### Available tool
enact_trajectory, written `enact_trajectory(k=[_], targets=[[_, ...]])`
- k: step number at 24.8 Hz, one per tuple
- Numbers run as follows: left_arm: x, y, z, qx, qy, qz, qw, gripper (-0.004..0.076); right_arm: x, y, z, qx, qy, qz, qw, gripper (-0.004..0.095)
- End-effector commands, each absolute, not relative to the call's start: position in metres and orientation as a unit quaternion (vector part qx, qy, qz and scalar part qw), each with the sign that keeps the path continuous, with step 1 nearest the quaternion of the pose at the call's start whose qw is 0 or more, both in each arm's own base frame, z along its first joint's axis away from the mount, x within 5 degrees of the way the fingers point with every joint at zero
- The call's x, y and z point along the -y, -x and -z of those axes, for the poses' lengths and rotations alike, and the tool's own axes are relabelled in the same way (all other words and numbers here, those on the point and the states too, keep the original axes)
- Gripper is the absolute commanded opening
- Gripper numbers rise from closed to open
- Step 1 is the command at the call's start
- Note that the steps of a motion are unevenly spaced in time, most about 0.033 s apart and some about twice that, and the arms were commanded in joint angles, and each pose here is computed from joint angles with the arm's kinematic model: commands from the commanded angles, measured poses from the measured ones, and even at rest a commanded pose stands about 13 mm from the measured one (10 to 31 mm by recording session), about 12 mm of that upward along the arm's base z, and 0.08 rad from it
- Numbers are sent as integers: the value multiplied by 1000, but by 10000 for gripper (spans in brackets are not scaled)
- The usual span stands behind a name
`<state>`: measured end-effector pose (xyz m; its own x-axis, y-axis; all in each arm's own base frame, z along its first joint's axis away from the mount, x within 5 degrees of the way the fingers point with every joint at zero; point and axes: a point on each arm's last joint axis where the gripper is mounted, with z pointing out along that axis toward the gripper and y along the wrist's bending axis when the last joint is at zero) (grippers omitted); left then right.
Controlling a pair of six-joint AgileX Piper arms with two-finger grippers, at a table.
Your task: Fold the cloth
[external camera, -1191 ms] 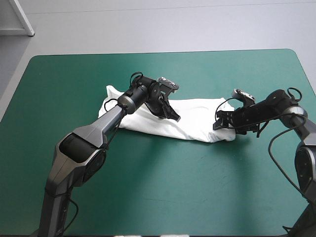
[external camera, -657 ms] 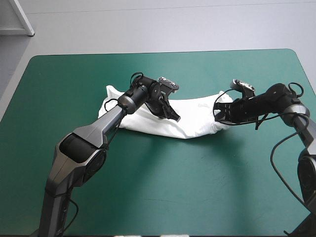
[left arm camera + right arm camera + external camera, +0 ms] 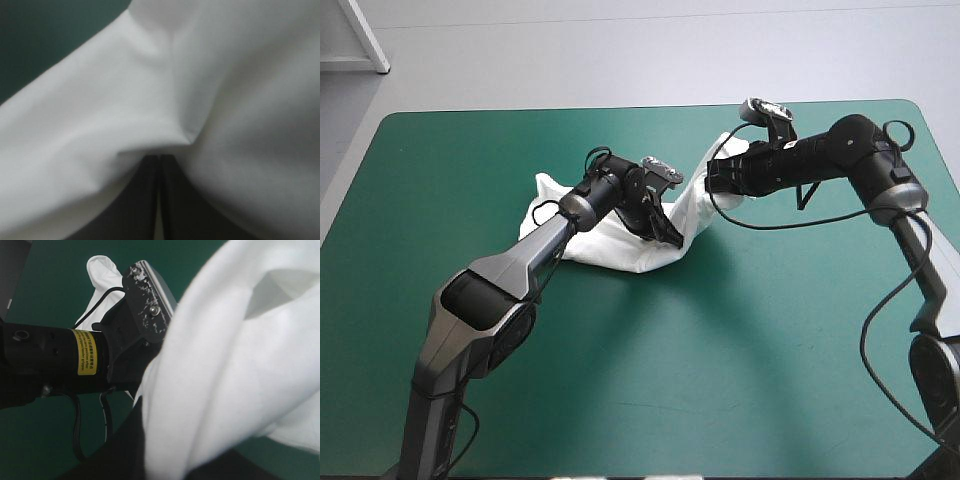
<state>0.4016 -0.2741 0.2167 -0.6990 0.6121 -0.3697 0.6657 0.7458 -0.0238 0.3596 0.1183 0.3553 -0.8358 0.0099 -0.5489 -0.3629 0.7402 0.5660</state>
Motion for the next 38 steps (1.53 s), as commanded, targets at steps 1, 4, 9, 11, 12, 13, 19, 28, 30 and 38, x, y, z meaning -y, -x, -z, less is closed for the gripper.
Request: enact_trajectory(k=[1,4,9,11,12,13,19,28,30,38], targets=[[271,-398,-262,-904,-354,67,230,20,-120,-357,-378,-875,98,-367,299,-15],[263,-395,-289,-898,-358,44,251,20,-120,-358,-374,-877,105,-364,295,-15],[227,-382,-339,-899,-347,0,268,20,-124,-355,-377,-877,130,-365,283,-15],[199,-380,-357,-910,-323,-9,261,20,-132,-355,-385,-872,146,-361,295,-15],[175,-378,-368,-920,-301,-17,251,20,-140,-356,-391,-866,159,-365,302,-15],[164,-378,-372,-924,-288,-21,251,20,-147,-357,-394,-863,167,-368,304,-15],[68,-345,-401,-946,-189,-46,258,20,-227,-370,-393,-836,234,-402,292,-15],[27,-267,-396,-951,-145,-54,269,20,-350,-395,-344,-772,279,-499,279,132],[27,-262,-394,-952,-146,-54,265,20,-364,-395,-337,-754,286,-527,269,388],[29,-260,-393,-954,-142,-38,262,20,-355,-390,-368,-745,305,-506,309,711]])
